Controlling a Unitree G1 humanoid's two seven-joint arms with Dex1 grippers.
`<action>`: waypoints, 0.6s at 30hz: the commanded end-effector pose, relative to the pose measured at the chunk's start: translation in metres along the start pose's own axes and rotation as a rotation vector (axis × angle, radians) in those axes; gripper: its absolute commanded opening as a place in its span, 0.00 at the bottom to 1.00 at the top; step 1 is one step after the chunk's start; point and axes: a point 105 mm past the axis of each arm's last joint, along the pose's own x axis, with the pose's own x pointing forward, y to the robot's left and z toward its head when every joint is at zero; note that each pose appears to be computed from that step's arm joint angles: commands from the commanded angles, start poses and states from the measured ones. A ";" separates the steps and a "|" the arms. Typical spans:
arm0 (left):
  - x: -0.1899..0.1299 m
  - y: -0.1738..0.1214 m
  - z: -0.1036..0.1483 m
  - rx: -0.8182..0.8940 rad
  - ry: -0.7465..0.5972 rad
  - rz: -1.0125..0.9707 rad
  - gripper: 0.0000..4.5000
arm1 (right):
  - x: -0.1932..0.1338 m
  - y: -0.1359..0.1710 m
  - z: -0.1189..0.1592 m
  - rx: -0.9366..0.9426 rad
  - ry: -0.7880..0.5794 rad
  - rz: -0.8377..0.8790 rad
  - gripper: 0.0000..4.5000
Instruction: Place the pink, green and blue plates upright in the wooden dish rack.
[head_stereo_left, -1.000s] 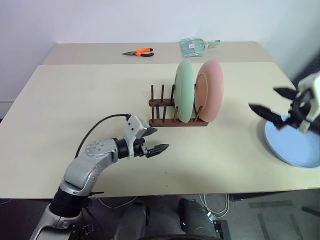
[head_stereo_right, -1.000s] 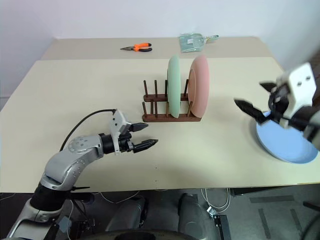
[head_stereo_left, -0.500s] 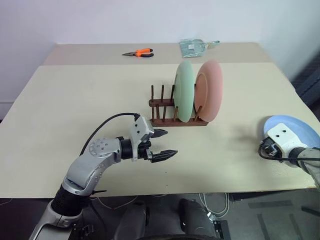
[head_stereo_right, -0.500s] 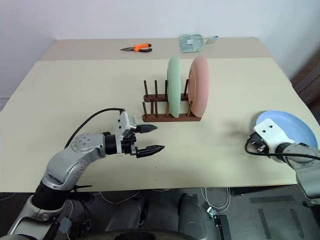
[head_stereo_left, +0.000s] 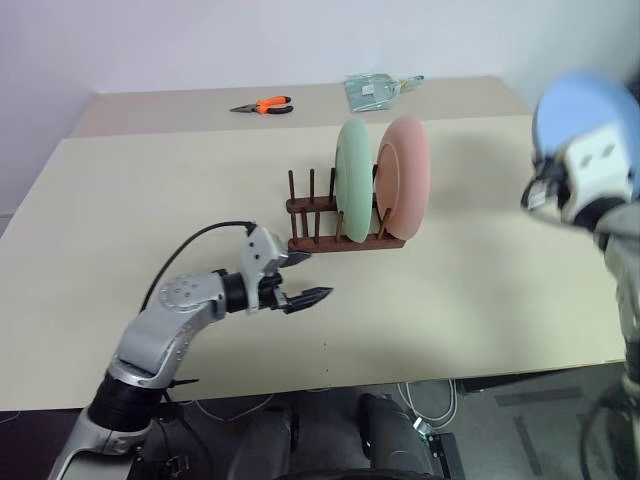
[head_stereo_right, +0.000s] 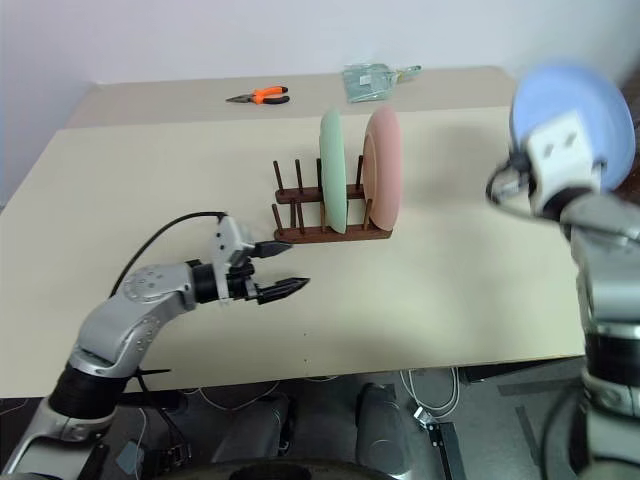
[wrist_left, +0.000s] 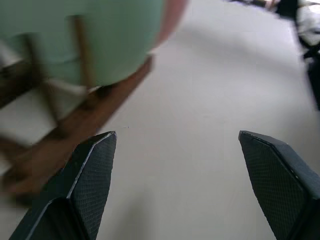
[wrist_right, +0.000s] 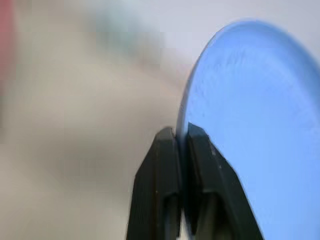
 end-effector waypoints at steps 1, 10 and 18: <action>-0.024 0.026 -0.002 0.045 0.007 0.110 0.90 | -0.002 0.038 0.114 0.371 -0.421 0.269 0.01; -0.042 0.047 -0.011 0.079 0.045 0.204 0.90 | 0.016 0.149 0.170 1.055 -0.436 0.726 0.01; -0.062 0.051 -0.010 0.100 0.042 0.262 0.90 | 0.033 0.205 0.134 1.303 -0.113 0.704 0.01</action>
